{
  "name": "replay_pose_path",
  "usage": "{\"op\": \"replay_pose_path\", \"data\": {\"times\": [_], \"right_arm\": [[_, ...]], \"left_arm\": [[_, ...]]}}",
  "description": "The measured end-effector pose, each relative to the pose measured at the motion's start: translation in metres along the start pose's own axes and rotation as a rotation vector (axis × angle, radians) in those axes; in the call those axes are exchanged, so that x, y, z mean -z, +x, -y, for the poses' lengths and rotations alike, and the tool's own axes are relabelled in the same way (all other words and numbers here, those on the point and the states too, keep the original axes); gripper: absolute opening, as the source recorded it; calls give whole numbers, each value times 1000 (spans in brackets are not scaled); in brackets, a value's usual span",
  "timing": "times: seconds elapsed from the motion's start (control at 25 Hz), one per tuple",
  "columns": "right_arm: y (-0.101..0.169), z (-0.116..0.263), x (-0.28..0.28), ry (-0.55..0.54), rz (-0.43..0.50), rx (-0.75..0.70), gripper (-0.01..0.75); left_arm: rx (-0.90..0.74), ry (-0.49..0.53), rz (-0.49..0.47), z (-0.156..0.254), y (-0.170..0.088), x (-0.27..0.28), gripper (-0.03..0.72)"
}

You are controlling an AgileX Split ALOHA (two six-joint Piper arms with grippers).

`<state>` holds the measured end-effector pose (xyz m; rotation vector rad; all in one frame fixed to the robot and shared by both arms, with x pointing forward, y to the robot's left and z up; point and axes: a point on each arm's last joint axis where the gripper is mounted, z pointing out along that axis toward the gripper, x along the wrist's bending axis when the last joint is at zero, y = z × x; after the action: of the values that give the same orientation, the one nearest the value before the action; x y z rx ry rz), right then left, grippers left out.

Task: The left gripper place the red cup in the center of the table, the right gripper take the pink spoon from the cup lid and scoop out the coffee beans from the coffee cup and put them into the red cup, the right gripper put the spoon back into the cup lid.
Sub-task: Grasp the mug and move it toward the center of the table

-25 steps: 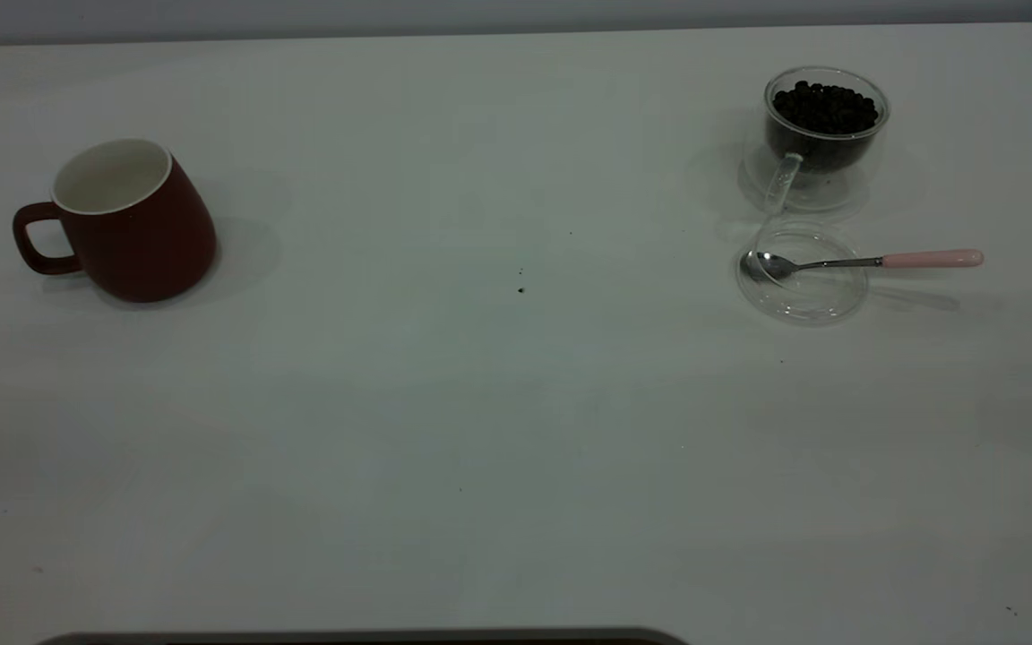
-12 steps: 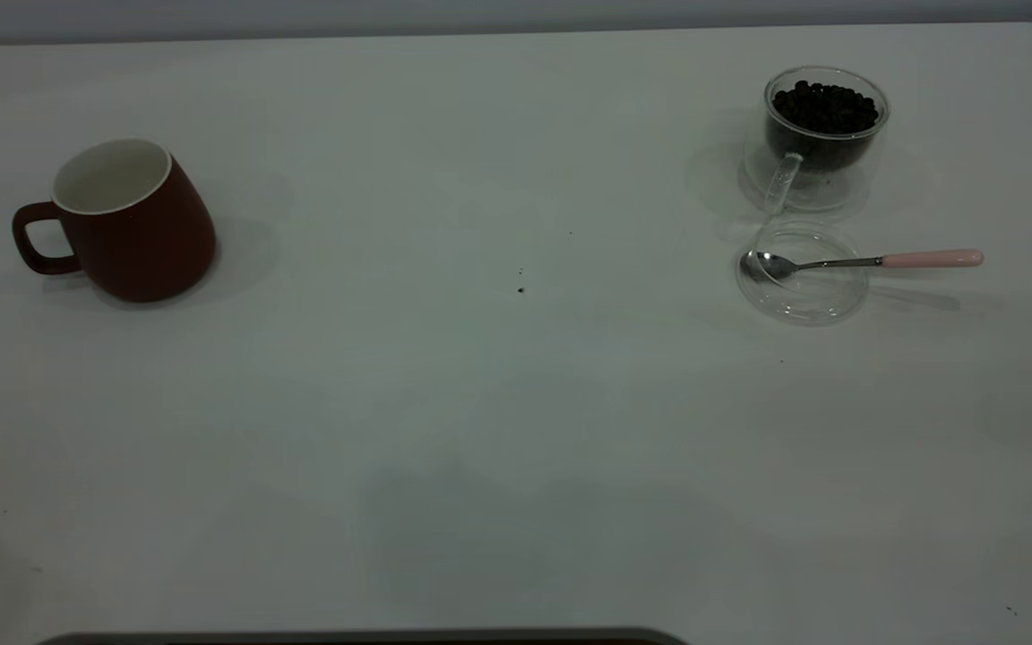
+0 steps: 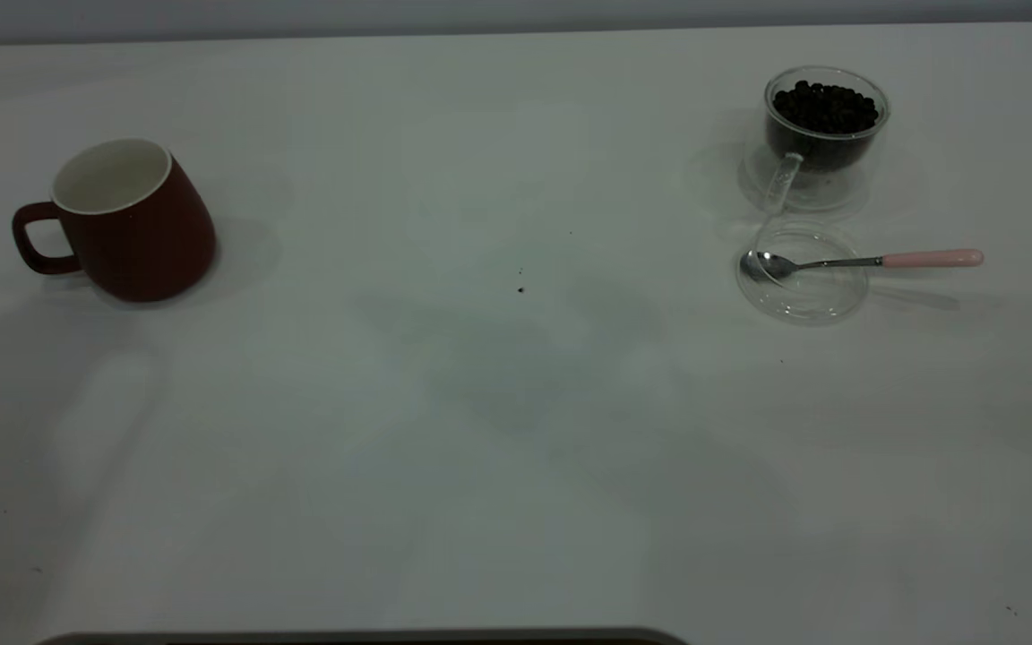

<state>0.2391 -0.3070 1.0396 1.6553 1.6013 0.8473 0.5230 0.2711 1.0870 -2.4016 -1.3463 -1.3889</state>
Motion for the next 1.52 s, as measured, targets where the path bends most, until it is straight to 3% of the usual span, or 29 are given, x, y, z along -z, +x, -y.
{"op": "replay_pose_path", "data": {"times": [0.28,0.56,0.92,1.2,1.52], "right_arm": [[0,0,0,0,0,0,519],[0,0,0,0,0,0,519],[0,0,0,0,0,0,519],[0,0,0,0,0,0,519],[0,0,0,0,0,0,519]], "left_arm": [[-238,81,48,-49,-42,-76,515],[-547,150,137,-46,-82,-125,463],[-671,309,192,-16,-82,-165,413],[-885,299,320,-5,-120,-196,411],[-935,226,393,1,-153,-218,411]]}}
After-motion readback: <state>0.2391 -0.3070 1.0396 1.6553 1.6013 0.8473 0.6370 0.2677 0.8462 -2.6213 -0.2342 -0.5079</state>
